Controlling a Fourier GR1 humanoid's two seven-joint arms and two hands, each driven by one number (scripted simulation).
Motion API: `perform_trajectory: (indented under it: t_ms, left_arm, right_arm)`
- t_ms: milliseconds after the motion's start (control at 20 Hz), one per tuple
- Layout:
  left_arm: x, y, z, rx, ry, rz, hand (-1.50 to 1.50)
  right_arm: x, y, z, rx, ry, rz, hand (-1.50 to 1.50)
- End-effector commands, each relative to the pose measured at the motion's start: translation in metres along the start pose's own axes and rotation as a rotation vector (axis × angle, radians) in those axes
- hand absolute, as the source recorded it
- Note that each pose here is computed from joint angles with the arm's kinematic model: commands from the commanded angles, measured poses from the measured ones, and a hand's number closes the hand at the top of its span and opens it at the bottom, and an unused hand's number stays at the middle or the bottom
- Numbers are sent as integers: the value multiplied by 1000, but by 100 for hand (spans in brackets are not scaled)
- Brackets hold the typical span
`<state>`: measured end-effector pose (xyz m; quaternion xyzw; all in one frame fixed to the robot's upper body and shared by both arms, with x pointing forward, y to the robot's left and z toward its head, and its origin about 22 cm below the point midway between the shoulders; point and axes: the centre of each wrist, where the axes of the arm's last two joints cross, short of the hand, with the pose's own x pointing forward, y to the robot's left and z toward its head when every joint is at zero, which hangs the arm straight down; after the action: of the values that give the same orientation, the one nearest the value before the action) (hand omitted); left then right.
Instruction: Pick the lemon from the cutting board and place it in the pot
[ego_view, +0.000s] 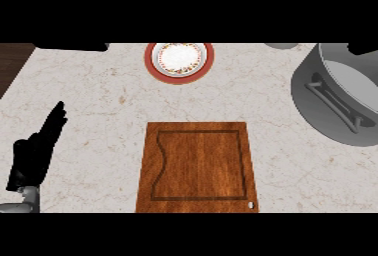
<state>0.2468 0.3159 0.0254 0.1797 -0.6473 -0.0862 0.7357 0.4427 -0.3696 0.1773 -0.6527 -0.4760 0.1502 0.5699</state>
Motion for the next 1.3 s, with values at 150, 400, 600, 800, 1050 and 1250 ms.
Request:
perform_trajectory:
  t_ms: [150, 400, 600, 800, 1050, 1250]
  left_arm:
    - [6, -8, -8, -23, -10, 1, 0]
    - [5, -9, -10, -11, -14, 1, 0]
    - [0, 0, -2, -4, -15, -8, 0]
    - [9, -2, -12, 4, -20, -4, 0]
    - [1, 16, -8, 6, -7, 0, 0]
    - [5, -3, 2, 20, 6, 4, 0]
  right_arm:
    - [-14, -3, -8, 67, 80, -153, -150]
    - [-28, 9, -3, 91, 56, -260, -150]
    - [-32, 16, 1, 79, 48, -294, -150]
    - [-13, 12, 2, -121, -16, -506, -150]
    - [-20, -5, -8, -194, 14, -727, -150]
    - [-40, 2, -7, -90, 25, -818, -150]
